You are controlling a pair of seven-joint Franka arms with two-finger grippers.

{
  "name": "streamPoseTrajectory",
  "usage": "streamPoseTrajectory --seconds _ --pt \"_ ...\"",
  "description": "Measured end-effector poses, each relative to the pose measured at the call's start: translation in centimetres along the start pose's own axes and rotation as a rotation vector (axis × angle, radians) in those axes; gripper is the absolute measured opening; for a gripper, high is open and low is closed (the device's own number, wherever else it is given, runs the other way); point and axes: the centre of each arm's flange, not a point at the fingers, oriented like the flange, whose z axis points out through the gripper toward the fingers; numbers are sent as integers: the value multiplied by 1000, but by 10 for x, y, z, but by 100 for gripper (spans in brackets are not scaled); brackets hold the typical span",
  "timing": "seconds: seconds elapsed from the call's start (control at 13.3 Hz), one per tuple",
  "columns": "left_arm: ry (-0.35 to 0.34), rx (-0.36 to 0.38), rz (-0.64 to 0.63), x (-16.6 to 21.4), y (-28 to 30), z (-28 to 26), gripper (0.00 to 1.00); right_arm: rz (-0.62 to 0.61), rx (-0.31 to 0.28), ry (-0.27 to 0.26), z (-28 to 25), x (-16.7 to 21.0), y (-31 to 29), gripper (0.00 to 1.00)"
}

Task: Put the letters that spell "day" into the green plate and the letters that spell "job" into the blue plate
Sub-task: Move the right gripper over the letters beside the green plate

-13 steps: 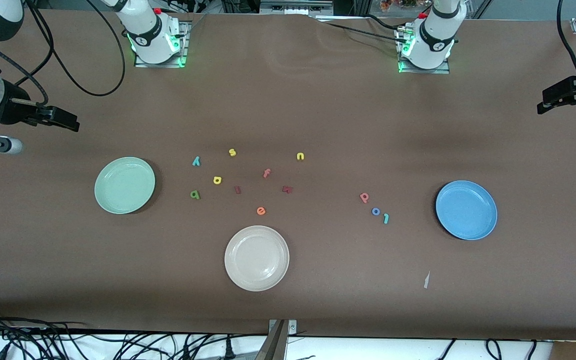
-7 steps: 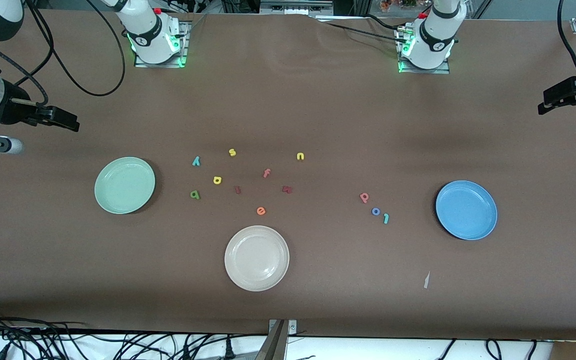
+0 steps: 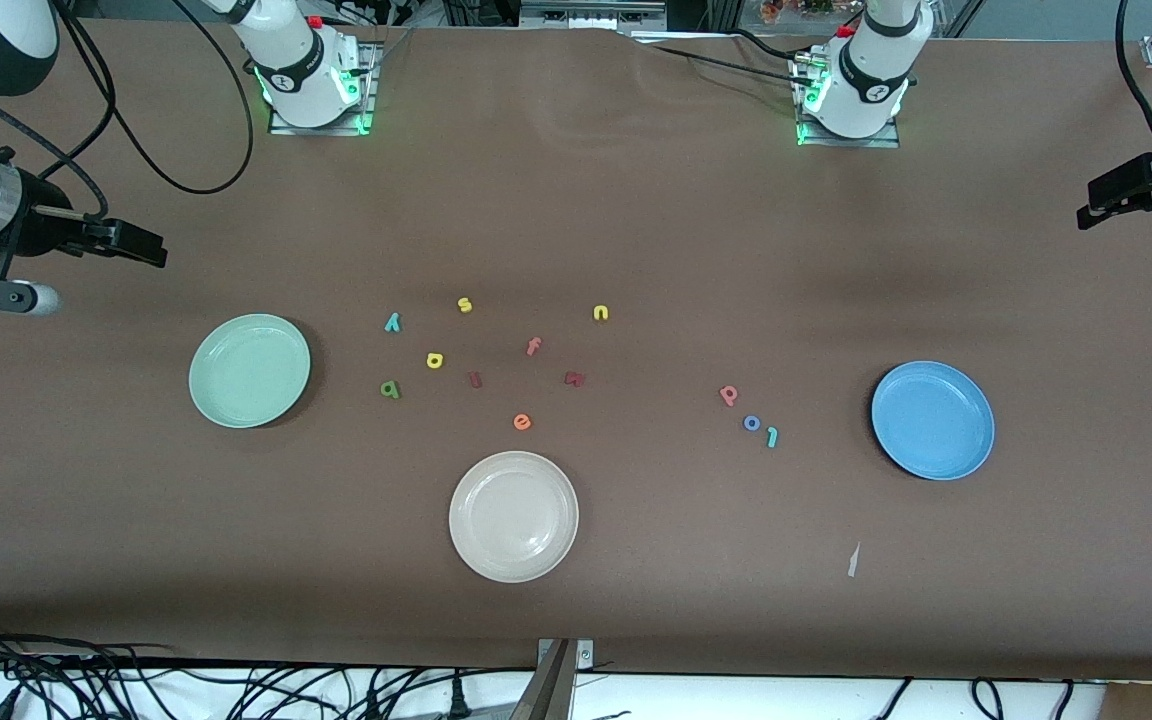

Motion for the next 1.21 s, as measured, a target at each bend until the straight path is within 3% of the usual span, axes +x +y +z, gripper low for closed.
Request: streamPoseTrajectory --seconds 0.68,1.21 --pt "0 0 -3 0 -2 0 100 -42 -9 -13 2 -5 -24 100" --pt "1 0 -4 0 -2 0 100 -92 -7 -41 40 -4 -66 100"
